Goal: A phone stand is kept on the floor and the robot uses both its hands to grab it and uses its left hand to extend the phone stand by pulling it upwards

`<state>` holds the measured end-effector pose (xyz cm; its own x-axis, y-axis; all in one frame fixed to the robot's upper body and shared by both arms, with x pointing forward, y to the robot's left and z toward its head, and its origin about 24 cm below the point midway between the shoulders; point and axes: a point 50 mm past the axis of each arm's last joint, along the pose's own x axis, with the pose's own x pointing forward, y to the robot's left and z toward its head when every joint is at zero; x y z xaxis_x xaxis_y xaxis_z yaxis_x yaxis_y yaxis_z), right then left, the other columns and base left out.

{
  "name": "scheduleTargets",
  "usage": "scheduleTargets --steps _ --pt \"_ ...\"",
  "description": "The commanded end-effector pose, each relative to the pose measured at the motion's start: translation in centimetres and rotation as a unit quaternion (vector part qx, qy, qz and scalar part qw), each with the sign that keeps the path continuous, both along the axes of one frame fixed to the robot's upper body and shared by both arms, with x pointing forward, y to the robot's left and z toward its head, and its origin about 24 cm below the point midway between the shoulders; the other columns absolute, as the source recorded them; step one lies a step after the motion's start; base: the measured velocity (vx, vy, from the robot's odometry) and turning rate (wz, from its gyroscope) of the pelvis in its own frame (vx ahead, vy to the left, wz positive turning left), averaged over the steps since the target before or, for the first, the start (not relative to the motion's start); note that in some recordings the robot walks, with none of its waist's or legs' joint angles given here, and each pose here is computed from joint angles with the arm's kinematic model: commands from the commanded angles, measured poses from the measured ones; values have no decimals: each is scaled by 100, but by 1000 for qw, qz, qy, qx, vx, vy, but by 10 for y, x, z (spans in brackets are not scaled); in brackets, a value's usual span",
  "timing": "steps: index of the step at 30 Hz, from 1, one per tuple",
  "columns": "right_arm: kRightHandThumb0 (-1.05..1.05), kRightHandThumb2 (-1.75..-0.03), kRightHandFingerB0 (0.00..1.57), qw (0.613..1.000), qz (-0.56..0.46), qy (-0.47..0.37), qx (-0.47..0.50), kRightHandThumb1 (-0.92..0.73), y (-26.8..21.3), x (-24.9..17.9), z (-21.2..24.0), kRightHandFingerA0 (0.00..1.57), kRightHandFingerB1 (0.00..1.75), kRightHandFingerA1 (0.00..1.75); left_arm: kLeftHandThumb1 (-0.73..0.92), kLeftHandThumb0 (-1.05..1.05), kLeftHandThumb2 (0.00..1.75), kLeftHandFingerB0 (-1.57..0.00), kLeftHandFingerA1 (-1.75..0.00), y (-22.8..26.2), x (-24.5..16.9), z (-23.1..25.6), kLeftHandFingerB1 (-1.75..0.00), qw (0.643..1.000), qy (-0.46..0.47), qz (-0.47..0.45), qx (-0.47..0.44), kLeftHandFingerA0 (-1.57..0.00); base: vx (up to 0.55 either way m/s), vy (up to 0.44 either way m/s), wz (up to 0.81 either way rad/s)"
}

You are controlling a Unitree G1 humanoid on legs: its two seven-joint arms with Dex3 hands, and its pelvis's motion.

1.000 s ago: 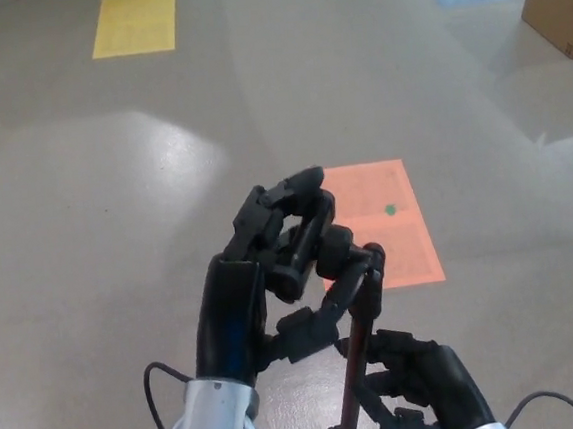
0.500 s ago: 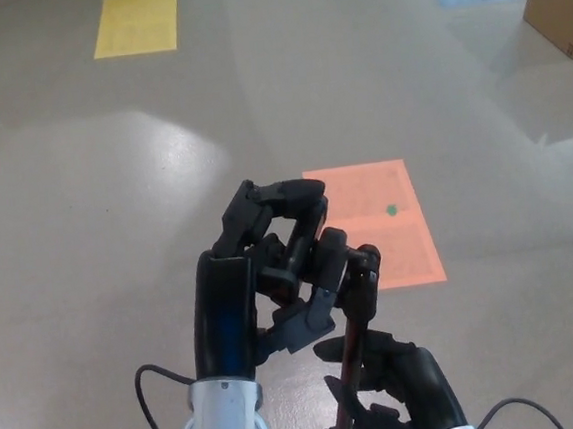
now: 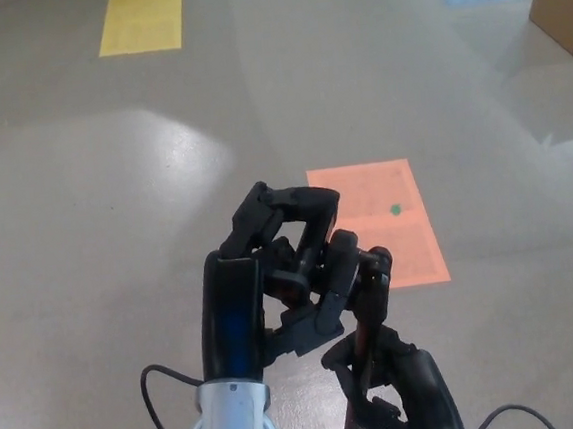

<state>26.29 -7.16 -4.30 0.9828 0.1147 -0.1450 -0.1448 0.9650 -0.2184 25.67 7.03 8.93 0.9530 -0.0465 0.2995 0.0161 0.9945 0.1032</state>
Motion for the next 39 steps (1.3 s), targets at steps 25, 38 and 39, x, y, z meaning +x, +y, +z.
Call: scheduleTargets --steps 25,38,39 --pt "-64 -105 122 998 -39 21 44 -88 8 -11 -9 146 175 175 45 -29 85 -107 -145 -45 1 226 -137 958 -274 -78 -27 -126 0 0 0" --pt "-70 -84 106 998 -40 40 34 -92 4 -16 -18 135 175 175 58 -16 63 -73 -175 -46 -3 298 -175 932 -339 -113 -69 -94 0 0 0" --pt "-69 -85 105 998 -39 41 32 -92 4 -16 -18 135 175 175 56 -14 67 -74 -175 -45 -4 303 -175 928 -346 -115 -72 -95 0 0 0"
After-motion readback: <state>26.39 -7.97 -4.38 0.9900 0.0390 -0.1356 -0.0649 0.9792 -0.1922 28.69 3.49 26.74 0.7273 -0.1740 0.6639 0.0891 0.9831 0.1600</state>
